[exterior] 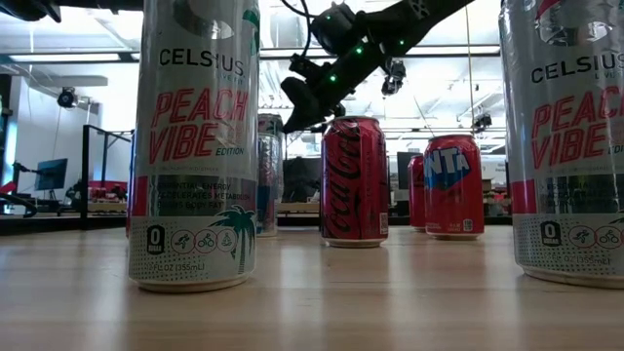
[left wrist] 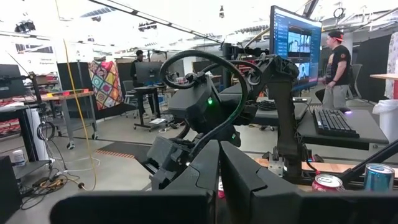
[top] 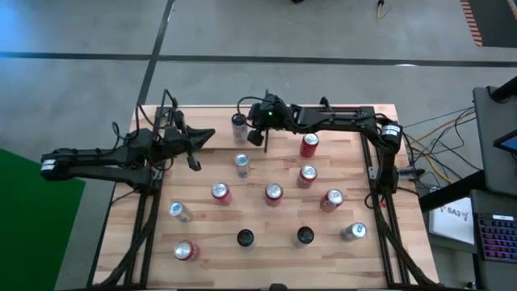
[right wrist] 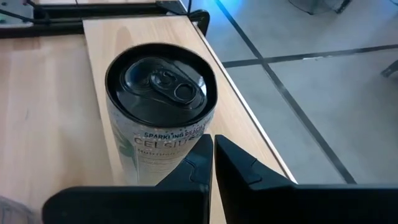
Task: Place canned beverage on shelf
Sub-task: Put the top white pink soda can on the shelf
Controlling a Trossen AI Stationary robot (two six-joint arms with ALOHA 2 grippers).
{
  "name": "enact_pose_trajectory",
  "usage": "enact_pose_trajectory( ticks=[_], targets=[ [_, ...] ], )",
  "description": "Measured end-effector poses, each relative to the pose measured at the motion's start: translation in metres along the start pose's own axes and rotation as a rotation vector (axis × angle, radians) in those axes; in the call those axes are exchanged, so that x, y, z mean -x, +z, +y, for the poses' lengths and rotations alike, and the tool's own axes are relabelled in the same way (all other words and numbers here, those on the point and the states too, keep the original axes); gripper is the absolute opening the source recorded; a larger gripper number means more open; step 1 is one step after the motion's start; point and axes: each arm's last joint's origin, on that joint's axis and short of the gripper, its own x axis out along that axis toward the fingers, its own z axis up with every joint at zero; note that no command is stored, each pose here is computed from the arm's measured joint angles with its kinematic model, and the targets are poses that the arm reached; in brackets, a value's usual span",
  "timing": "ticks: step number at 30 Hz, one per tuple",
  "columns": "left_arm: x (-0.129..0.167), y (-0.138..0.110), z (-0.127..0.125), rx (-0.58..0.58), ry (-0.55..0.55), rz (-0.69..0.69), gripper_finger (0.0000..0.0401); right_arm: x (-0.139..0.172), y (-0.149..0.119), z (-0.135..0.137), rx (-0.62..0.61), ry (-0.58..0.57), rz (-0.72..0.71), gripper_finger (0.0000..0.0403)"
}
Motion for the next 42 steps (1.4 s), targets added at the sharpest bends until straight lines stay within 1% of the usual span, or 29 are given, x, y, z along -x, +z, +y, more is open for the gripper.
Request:
enact_pose_trajectory(
  ticks=[7, 14, 17, 25, 31, 37, 42],
  targets=[
    [0.0, 0.0, 0.0, -0.001, 0.0, 0.0, 0.0, -0.006, 0.002, 0.003, -0.003, 0.02, -0.052, 0.0008],
    [0.0, 0.0, 0.0, 0.006, 0.0, 0.001, 0.0, -0.008, 0.001, 0.004, 0.023, 0.014, -0.055, 0.0009],
    [-0.001, -0.001, 0.0, 0.011, 0.0, 0.003, 0.0, -0.004, 0.002, 0.003, 0.025, 0.015, -0.045, 0.0009],
    [-0.005, -0.005, -0.002, 0.041, -0.003, 0.03, 0.0, 0.021, 0.013, -0.002, 0.053, 0.018, -0.03, 0.0009],
    [-0.014, -0.013, -0.005, 0.054, -0.005, 0.057, 0.0, 0.045, 0.023, -0.006, 0.068, 0.024, -0.035, 0.0009],
    [-0.026, -0.025, -0.01, 0.061, -0.007, 0.11, 0.0, 0.068, 0.03, -0.01, 0.082, 0.026, -0.026, 0.0009],
    [-0.038, -0.036, -0.014, 0.057, -0.007, 0.126, 0.0, 0.082, 0.035, -0.012, 0.082, 0.025, -0.033, 0.0009]
  ],
)
